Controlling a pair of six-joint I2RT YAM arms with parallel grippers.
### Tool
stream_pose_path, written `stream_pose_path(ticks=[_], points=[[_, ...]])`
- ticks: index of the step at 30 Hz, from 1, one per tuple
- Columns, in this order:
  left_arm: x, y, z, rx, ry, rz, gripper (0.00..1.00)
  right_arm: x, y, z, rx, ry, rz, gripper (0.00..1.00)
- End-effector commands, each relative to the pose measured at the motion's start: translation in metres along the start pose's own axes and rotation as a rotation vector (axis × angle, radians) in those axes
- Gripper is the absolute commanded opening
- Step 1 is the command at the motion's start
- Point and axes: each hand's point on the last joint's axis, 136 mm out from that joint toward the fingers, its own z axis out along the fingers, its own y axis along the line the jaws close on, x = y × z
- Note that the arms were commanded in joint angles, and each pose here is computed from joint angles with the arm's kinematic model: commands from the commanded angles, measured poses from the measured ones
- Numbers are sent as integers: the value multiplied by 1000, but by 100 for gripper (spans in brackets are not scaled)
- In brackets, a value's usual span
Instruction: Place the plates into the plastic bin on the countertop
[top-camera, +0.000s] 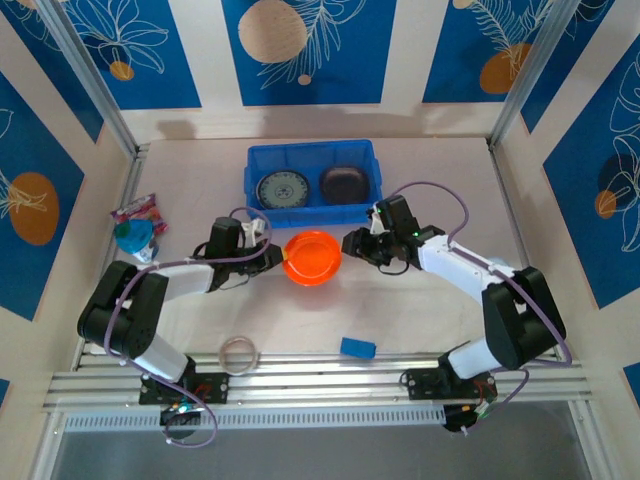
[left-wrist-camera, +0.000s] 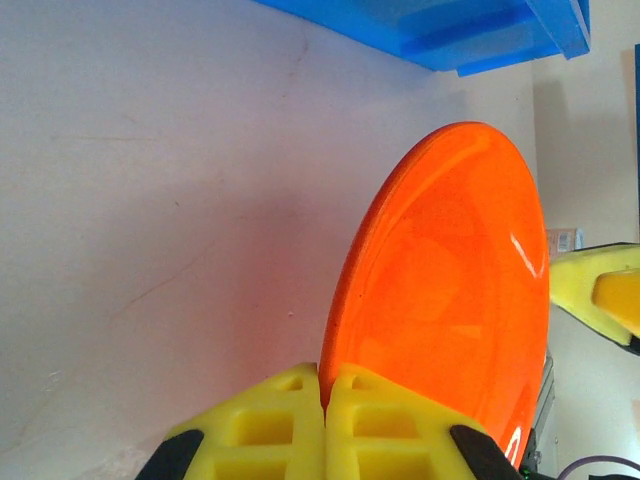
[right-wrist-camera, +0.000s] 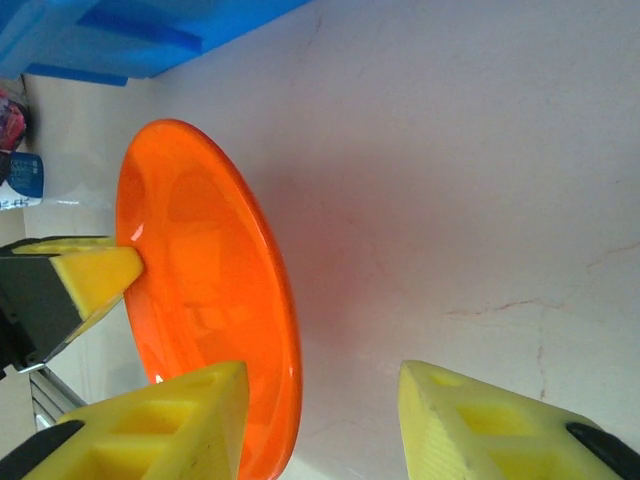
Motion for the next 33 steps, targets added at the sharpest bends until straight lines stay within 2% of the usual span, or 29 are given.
stream_pose_path(ticks=[1,5,10,13,15,16,17,19,20,21,22,25,29,33], points=[[-10,-22,-1,48,-15,68,0,1,10,6,-34,23,-18,44],[-9,-24,0,53,-4,70,0,1,15,12,-59,41,-23,41],[-8,-25,2,59,-1,72,0,1,20,17,-75,52,-33,32],[-8,-25,3,60,2,68,0,0,22,21,-90,59,-25,22],[-8,-24,3,59,2,66,0,0,24,22,-96,64,-24,7],[-8,-23,4,55,3,64,0,0,25,22,-99,64,-25,3],[-8,-23,4,51,3,62,0,-1,25,22,-98,63,-25,0],[-9,-21,3,35,0,59,0,-3,28,19,-97,61,-25,0],[-10,-21,2,30,-4,62,6,-5,30,17,-96,57,-28,0],[-11,-20,1,15,-11,64,32,-8,34,13,-94,49,-36,0],[-13,-18,-2,-8,-24,69,47,-12,36,10,-87,41,-39,0],[-18,-13,-13,-83,-58,98,72,-27,47,-6,-59,3,-69,0],[-27,-10,-35,-189,-127,155,86,-59,64,-25,-33,-62,-101,0],[-35,-10,-61,-288,-196,234,90,-100,88,-34,-23,-132,-142,0]])
